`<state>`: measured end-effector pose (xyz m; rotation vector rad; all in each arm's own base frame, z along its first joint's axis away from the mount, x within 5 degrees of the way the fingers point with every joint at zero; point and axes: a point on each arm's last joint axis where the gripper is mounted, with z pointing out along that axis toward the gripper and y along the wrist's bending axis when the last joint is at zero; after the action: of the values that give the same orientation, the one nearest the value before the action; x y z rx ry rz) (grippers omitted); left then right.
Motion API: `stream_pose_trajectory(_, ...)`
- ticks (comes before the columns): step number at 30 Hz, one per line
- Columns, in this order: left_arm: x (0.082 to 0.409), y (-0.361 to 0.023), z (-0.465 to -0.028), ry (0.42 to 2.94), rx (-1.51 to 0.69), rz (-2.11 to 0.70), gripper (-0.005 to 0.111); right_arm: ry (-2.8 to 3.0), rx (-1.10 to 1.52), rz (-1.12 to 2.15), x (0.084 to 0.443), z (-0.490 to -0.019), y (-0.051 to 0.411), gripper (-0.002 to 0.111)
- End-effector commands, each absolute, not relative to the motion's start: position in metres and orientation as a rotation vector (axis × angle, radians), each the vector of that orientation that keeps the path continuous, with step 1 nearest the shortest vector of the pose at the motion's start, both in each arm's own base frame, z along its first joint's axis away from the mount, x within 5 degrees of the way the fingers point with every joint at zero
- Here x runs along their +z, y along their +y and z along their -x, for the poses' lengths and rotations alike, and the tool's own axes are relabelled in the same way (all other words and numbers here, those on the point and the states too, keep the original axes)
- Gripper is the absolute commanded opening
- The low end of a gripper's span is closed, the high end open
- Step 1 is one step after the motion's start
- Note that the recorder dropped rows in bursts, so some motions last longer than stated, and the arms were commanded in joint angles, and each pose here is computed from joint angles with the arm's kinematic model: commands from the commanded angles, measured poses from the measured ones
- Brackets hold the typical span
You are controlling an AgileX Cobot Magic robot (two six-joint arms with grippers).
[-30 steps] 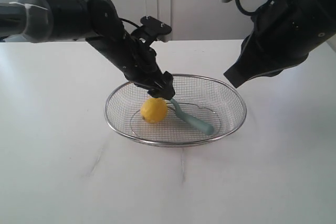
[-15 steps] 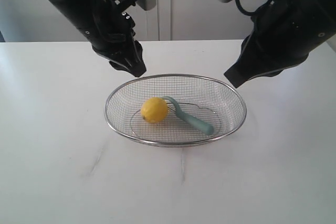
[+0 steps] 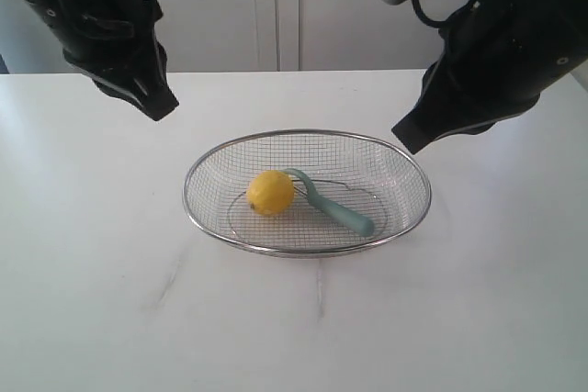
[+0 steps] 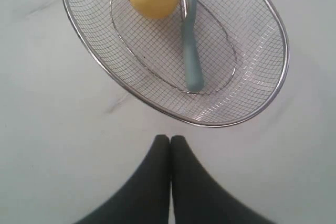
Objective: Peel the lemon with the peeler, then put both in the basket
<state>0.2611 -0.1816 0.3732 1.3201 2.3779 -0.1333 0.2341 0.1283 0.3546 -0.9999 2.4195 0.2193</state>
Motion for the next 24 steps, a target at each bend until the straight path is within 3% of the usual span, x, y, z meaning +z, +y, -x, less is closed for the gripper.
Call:
stream_pose_trajectory(1, 0.384, -0.167, -0.237, 2.413, -0.165, -1.276, 0.0, 2.416, 0.226, 0.989, 0.357, -0.233, 0.128, 0.0)
stream_pose_trajectory(13, 0.372, -0.112, -0.154, 2.457, -0.206, -1.135, 0.0, 2.416, 0.226, 0.989, 0.357, -0.233, 0.128, 0.0)
stream_pose_trajectory(18, 0.375, -0.083, -0.115, 2.334, -0.252, -0.924, 0.0, 2.415, 0.231, 0.987, 0.358, -0.233, 0.128, 0.0)
stream_pose_trajectory(24, 0.364, -0.074, -0.102, 2.119, -0.337, -0.771, 0.0, 2.395, 0.28, 0.96, 0.359, -0.234, 0.131, 0.0)
